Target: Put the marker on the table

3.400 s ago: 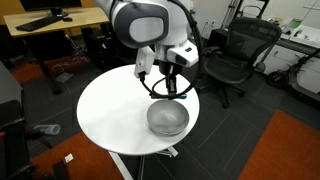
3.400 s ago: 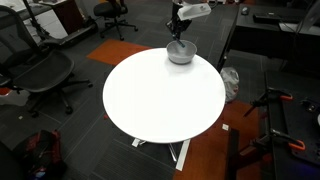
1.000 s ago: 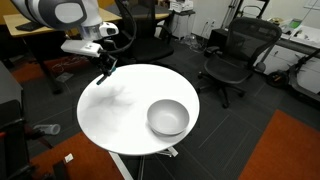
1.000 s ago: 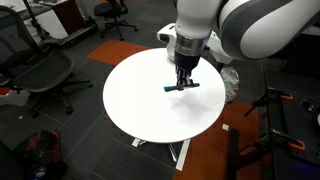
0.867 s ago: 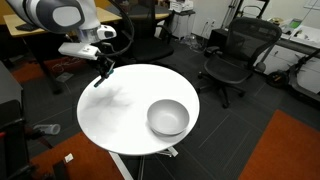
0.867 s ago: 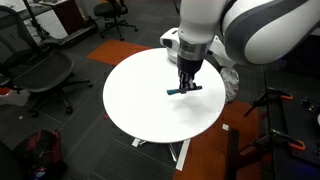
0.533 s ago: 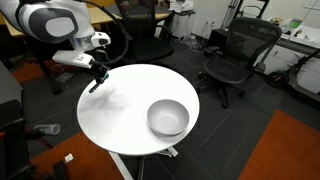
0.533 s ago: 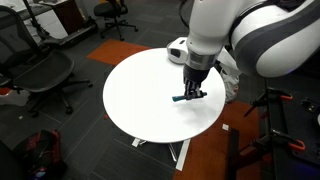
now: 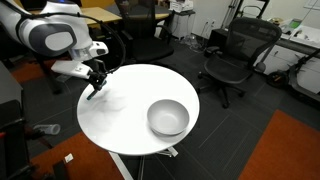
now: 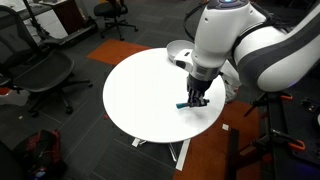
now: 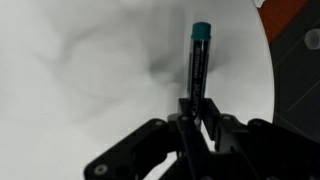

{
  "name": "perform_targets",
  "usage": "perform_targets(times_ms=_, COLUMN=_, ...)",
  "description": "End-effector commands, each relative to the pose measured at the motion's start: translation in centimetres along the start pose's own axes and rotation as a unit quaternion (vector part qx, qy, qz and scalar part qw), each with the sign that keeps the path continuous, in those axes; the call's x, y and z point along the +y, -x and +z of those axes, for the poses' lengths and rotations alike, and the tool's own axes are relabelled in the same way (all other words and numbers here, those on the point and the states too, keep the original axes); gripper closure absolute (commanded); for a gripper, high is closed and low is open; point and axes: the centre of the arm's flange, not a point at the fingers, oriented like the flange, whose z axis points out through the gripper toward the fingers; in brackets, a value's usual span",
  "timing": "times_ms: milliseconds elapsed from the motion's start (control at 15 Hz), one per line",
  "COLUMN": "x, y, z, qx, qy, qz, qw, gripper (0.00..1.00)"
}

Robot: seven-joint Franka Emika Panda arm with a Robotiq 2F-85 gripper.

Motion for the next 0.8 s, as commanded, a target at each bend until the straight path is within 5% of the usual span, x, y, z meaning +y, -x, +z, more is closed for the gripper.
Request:
perform_targets(times_ms=0, x=0.31, y=0.13, z=1.34, qx=0.001, qy=0.003, qz=-0.009, qw=1.0, gripper=0.95)
perform_targets(times_ms=333, x=0.54, y=0.1, z=2.19, qx=-0.006, qy=0.0, qz=-0.006, qw=1.0, gripper=0.95)
perform_targets(times_ms=400, x=0.65, y=0.03, z=2.18, qx=-0.008, qy=0.0, qz=-0.004, qw=1.0, gripper=0.86)
perform_targets(times_ms=467, x=0.74, y=0.0, z=2.17, qx=-0.007, qy=-0.002, qz=-0.003, qw=1.0, gripper=0.56)
perform_targets(times_ms=733, x=0.98, y=-0.08, z=2.1, qx=-0.008, qy=-0.002, qz=0.0, qw=1.0, gripper=0.35)
